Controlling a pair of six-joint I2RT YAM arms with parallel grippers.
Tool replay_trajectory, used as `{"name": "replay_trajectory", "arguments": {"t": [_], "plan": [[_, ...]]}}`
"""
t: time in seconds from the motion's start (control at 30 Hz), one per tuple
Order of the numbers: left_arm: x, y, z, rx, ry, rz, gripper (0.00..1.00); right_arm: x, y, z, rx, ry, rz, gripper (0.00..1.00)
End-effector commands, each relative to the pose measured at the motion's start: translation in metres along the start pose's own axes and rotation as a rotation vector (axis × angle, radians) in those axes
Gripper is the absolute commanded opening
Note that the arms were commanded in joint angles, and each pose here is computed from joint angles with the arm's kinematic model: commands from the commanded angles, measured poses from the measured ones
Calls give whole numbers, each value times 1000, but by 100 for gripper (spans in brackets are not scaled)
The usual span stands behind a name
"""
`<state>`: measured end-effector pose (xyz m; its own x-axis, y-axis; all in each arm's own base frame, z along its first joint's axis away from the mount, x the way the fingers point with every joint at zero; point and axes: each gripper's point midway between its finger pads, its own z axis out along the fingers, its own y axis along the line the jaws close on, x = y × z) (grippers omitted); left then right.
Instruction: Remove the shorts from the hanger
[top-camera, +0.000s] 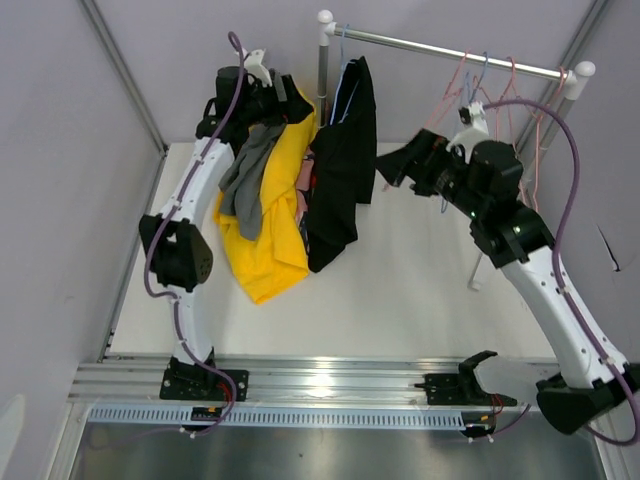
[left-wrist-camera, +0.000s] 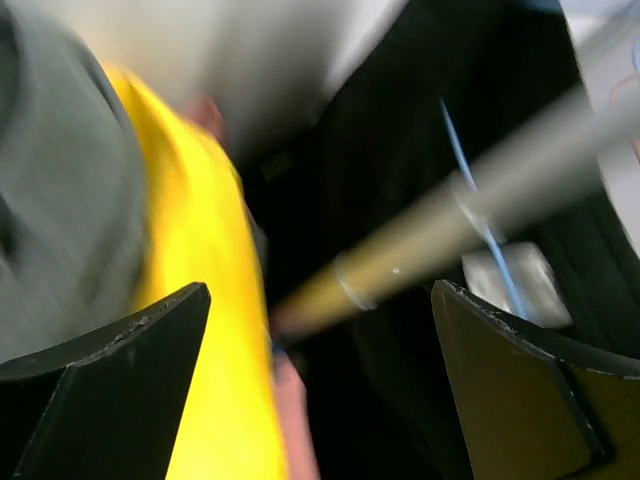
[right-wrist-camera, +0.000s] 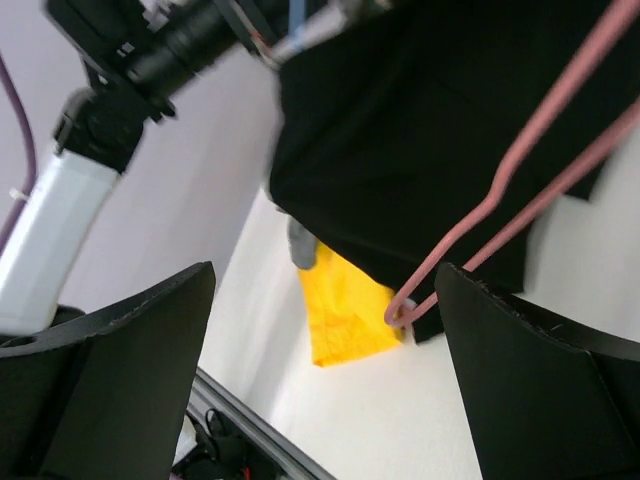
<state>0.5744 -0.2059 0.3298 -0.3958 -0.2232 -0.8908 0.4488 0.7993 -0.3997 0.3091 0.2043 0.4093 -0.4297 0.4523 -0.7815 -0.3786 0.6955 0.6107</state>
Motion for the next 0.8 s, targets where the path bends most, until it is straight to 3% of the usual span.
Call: {"name": "replay_trajectory", "arguments": {"t": [0.0,0.1,0.17,0.23,0.3,0.37,0.43,0.47,0.5,0.6,0.7,0.77], "plan": [[-47,-65,-81,44,-87,45,99,-47,53,15,-134,-122,-97,99],[-8,-69,-131,-36,-52,32,99,-64,68,47,-157,-130,-111,99],[-7,-79,-182,-60,-119,57,99,-60,60,81,-130,-99,-121,99],[27,-71,-217,-101,-110,73,99,-66,59,107,-116,-95,-144,99],[55,-61,-237,-145,-81,87,99,-83,68,116,-124,-132,-163,99],[87,-55,-261,-164,-64,109,99,-74,53,145,-91,-99,-169,99],[90,-64,-277,-143,-119,103,99,-83,58,156,-102,-121,-168,99],[119,-57,-276,-141,-82,85,99,-73,47,174,-84,-96,-159,99],[115,-66,-289,-107,-129,85,99,-72,46,182,-85,-97,-153,98],[141,-60,-290,-106,-124,17,99,-70,43,203,-87,-105,-126,95],[154,-63,-289,-75,-84,18,99,-65,42,218,-97,-120,-100,87],[159,-63,-289,-70,-67,29,99,-63,42,224,-95,-134,-98,70]]}}
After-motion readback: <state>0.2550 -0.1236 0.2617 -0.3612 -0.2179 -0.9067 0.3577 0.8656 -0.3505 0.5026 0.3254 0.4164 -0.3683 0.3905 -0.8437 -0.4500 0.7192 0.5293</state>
